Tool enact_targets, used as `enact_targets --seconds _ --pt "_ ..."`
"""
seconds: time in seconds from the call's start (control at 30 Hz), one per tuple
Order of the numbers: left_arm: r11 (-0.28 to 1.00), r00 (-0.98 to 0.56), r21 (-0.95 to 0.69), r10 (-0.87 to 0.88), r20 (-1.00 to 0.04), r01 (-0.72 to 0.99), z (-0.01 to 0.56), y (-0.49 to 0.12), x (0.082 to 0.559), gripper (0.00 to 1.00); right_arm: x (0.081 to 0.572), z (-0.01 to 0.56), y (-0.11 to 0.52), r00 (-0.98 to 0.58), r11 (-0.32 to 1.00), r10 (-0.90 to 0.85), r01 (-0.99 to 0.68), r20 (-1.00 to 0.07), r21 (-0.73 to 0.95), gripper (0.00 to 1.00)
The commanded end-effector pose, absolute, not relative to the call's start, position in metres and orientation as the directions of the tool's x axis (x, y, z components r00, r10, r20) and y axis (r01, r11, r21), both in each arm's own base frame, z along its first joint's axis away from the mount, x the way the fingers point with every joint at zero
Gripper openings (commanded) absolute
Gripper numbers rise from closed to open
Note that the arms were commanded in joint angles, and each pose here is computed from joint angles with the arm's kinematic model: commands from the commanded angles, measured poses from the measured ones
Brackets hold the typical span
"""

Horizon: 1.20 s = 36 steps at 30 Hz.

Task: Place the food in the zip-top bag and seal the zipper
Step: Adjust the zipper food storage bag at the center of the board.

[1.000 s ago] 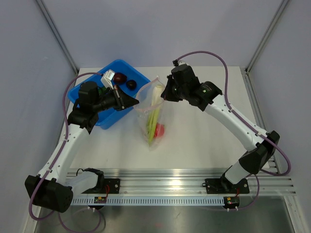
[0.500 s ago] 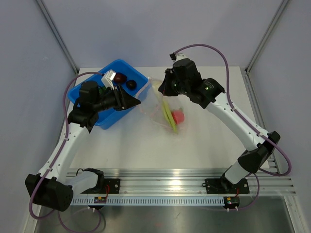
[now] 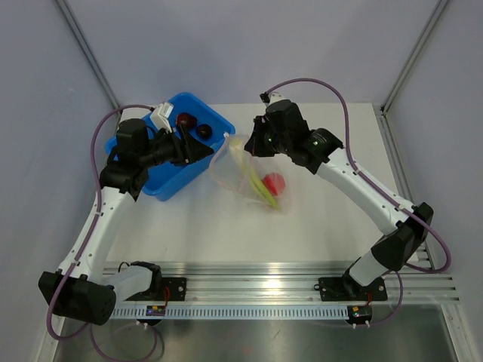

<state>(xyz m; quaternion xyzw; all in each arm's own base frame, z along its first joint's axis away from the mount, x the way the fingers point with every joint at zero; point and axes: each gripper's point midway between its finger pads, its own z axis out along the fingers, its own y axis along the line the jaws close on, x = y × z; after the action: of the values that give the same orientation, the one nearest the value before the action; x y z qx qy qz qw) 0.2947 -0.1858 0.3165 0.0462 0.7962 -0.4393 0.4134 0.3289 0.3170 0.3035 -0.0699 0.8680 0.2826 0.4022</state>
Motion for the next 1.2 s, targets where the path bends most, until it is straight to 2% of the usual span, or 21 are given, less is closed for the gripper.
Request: enact_targets --seconds 0.0,0.17,0.23,0.43,0.8,0.97,1.0,1.07,1.1,1.17 --pt "0.619 -0.632 -0.641 -0.284 -0.721 0.453 0.327 -0.184 0.299 0.57 0.325 0.338 0.314 -0.602 0.789 0.159 -0.398 -0.782 0.467 0.0" --pt "0.608 -0.662 -0.646 -0.25 -0.707 0.46 0.318 -0.193 0.298 0.57 0.323 0.34 0.316 -0.605 0.779 0.167 -0.403 -0.778 0.481 0.0" --pt "0.612 -0.66 -0.625 -0.213 -0.72 0.485 0.318 -0.203 0.296 0.61 0.323 0.34 0.316 -0.607 0.778 0.167 -0.402 -0.777 0.482 0.0" --pt "0.689 -0.655 -0.574 -0.189 -0.732 0.442 0.304 -0.21 0.311 0.63 0.321 0.343 0.315 -0.606 0.775 0.179 -0.399 -0.775 0.49 0.0" --pt "0.729 -0.627 -0.513 -0.149 -0.765 0.453 0.308 -0.235 0.336 0.53 0.308 0.342 0.316 -0.63 0.746 0.162 -0.426 -0.76 0.512 0.0" --pt "0.737 -0.635 -0.515 -0.153 -0.757 0.437 0.304 -0.239 0.345 0.35 0.3 0.342 0.311 -0.632 0.741 0.158 -0.432 -0.759 0.514 0.0" --pt "0.732 -0.634 -0.522 -0.16 -0.756 0.438 0.306 -0.24 0.344 0.26 0.299 0.341 0.311 -0.635 0.741 0.152 -0.434 -0.758 0.512 0.0" --pt "0.723 -0.624 -0.527 -0.171 -0.762 0.446 0.313 -0.241 0.345 0.16 0.295 0.339 0.31 -0.64 0.737 0.143 -0.44 -0.755 0.513 0.0" --pt "0.718 -0.627 -0.532 -0.171 -0.76 0.45 0.314 -0.243 0.345 0.03 0.294 0.337 0.31 -0.641 0.736 0.138 -0.443 -0.755 0.511 0.0" --pt "0.713 -0.627 -0.534 -0.17 -0.76 0.454 0.317 -0.244 0.345 0.0 0.291 0.333 0.308 -0.647 0.735 0.13 -0.446 -0.751 0.511 0.0"
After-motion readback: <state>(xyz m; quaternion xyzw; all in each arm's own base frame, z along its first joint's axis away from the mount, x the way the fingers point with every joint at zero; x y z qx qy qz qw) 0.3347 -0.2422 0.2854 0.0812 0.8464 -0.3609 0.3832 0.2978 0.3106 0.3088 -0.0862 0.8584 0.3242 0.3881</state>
